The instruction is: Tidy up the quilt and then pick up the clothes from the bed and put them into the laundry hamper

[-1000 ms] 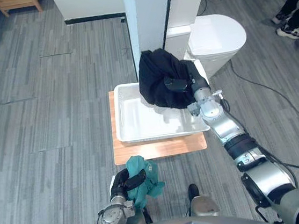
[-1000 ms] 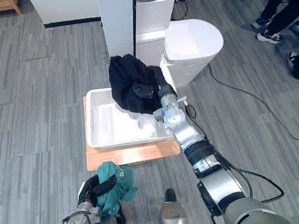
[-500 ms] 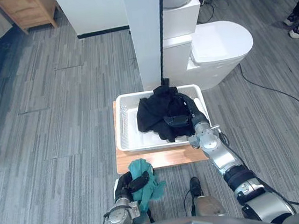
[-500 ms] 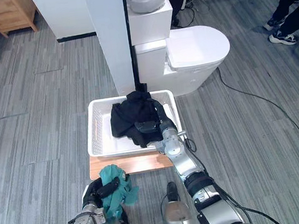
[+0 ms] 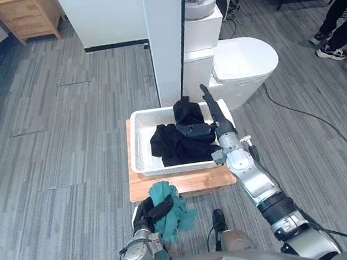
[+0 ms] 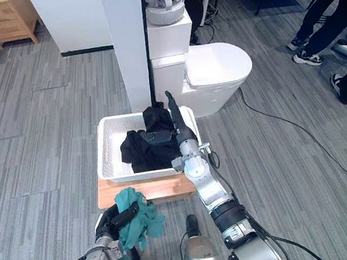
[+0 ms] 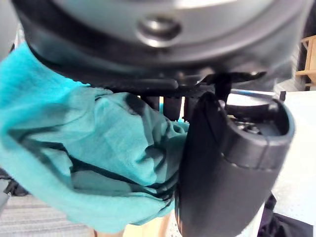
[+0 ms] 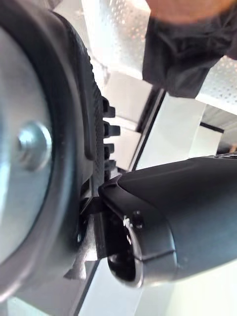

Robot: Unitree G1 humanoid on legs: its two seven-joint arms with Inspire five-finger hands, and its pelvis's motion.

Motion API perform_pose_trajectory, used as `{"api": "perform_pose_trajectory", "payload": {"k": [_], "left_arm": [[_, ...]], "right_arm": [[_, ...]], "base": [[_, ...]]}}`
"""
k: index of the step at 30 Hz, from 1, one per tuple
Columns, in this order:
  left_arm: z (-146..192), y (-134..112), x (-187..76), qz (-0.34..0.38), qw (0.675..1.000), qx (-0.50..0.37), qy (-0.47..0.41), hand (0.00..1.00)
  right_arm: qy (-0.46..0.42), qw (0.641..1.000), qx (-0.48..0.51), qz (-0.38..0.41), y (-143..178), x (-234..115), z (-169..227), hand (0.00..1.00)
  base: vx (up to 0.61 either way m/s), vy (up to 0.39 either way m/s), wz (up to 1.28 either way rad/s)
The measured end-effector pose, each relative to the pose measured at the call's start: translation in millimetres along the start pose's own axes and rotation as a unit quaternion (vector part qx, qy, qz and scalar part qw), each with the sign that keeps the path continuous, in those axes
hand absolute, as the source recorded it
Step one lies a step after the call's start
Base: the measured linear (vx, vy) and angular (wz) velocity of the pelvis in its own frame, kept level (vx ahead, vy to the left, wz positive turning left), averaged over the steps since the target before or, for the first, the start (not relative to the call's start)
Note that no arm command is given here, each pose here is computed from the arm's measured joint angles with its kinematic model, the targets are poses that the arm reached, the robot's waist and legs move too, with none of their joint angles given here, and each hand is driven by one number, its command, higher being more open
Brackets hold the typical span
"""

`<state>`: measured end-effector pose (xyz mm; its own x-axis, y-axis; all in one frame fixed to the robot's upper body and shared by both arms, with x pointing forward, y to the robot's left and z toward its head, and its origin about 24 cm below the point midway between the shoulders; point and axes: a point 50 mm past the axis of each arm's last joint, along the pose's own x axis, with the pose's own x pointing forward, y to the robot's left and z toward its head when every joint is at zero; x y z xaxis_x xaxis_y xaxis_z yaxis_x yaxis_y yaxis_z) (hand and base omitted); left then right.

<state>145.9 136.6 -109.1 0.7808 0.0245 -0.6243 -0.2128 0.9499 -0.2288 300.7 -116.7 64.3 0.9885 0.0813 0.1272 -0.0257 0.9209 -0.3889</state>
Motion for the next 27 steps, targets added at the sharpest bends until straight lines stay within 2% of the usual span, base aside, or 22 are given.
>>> {"api": "perform_pose_trajectory", "payload": {"k": [5, 8, 12, 15, 21, 24, 27], "left_arm": [[27, -15, 1, -0.031, 0.998, -0.018, -0.055, 0.00], [58, -10, 8, -0.024, 0.995, -0.032, -0.096, 0.00], [128, 1, -9, -0.017, 0.966, -0.099, -0.240, 0.00], [152, 1, -21, -0.024, 0.945, -0.112, -0.305, 0.00], [163, -20, -31, -0.072, 0.932, -0.129, -0.331, 0.00], [164, -36, -33, -0.108, 0.929, -0.137, -0.327, 0.00], [174, -48, -34, -0.132, 0.922, -0.135, -0.339, 0.00]], "right_arm": [[-0.021, 0.998, 0.000, -0.053, -31, -3, 6, 1.00], [-0.002, 0.996, 0.003, -0.089, -48, -10, -3, 1.00], [0.077, 0.976, -0.002, -0.205, -98, -52, -42, 1.00], [0.144, 0.958, -0.008, -0.249, -114, -77, -71, 1.00], [0.323, 0.918, -0.001, -0.231, -96, -136, -139, 1.00], [0.424, 0.884, 0.007, -0.200, -75, -173, -170, 1.00], [0.530, 0.833, 0.020, -0.158, -48, -219, -195, 1.00]], "base": [[-0.05, -0.013, -0.12], [-0.07, -0.019, -0.06], [-0.08, -0.023, 0.00], [-0.08, -0.011, 0.02], [-0.05, -0.022, -0.02], [-0.06, -0.020, 0.03], [-0.05, -0.029, 0.01]]}}
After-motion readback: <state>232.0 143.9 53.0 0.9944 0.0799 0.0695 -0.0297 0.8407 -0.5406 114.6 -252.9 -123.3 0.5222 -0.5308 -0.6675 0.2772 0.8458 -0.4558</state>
